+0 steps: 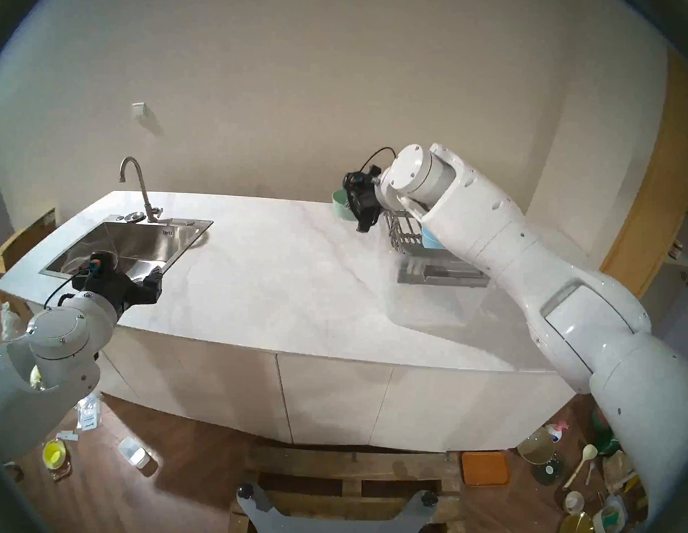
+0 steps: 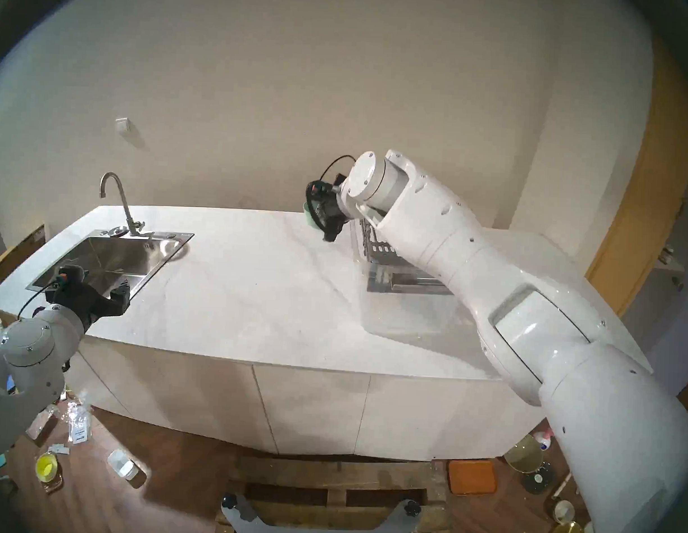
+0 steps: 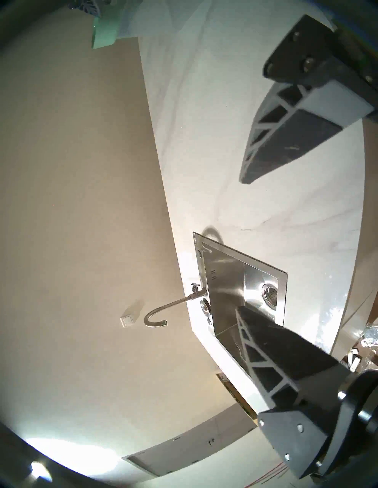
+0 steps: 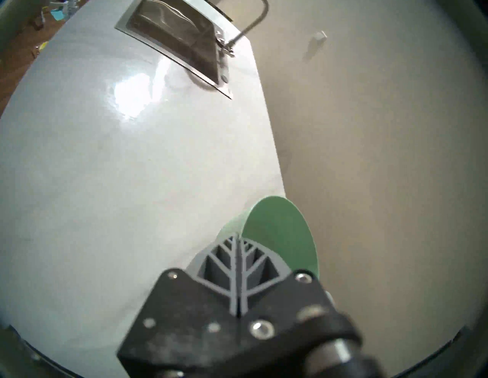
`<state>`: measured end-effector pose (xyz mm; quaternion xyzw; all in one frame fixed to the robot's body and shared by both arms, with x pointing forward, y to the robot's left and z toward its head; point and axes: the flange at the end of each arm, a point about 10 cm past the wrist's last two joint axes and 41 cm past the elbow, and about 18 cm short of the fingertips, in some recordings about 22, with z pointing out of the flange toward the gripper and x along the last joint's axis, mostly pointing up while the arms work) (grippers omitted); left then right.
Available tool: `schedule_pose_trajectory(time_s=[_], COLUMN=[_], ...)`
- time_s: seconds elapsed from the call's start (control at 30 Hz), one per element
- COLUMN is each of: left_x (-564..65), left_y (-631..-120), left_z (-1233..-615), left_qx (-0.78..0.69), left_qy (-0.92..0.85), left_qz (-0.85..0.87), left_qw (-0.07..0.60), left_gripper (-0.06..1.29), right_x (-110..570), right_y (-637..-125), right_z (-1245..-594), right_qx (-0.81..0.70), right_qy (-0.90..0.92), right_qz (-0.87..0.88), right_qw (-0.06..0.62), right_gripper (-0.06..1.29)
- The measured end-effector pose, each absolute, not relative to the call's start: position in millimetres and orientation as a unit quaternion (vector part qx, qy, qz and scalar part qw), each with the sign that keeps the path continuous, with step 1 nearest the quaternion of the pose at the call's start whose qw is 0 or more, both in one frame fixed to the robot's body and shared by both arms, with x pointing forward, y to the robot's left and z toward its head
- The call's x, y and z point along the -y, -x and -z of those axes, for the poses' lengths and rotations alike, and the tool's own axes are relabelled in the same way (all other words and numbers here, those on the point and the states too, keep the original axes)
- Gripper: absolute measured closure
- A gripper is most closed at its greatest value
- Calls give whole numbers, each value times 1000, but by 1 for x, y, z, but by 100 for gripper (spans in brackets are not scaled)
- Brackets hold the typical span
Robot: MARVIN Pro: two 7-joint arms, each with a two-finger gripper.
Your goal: Place the plate or bowl neatly into the plate slot of the drying rack
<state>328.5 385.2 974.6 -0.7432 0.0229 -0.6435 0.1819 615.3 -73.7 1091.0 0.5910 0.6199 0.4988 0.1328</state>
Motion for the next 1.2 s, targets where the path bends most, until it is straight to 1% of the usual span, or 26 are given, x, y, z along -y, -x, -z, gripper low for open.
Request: schedule_pose_trajectory(time_s=[0.13,0.37,0.83,1.2], left_x=[-385,-385,-385,-385], left_y=[-328,-329,-329,-329], left_z=[-975,-975,-975,-975], left_qx=[-23,-23,-23,-23], left_qy=[743,743,743,743], left_qz=[644,644,644,644], left_qw=[182,182,182,182], left_gripper=[-2,-2,-2,-2], right_x=[92,127,160,189], right_y=[-632,-652,-653,-652], right_z=[-1105,-1100,-1115,-1114], right_qx=[-603,-578,-569,-555], right_qy=[-596,-616,-599,-605], right_qz=[-510,-511,-537,-543], right_qw=[148,160,169,172], right_gripper=[125,125,125,125])
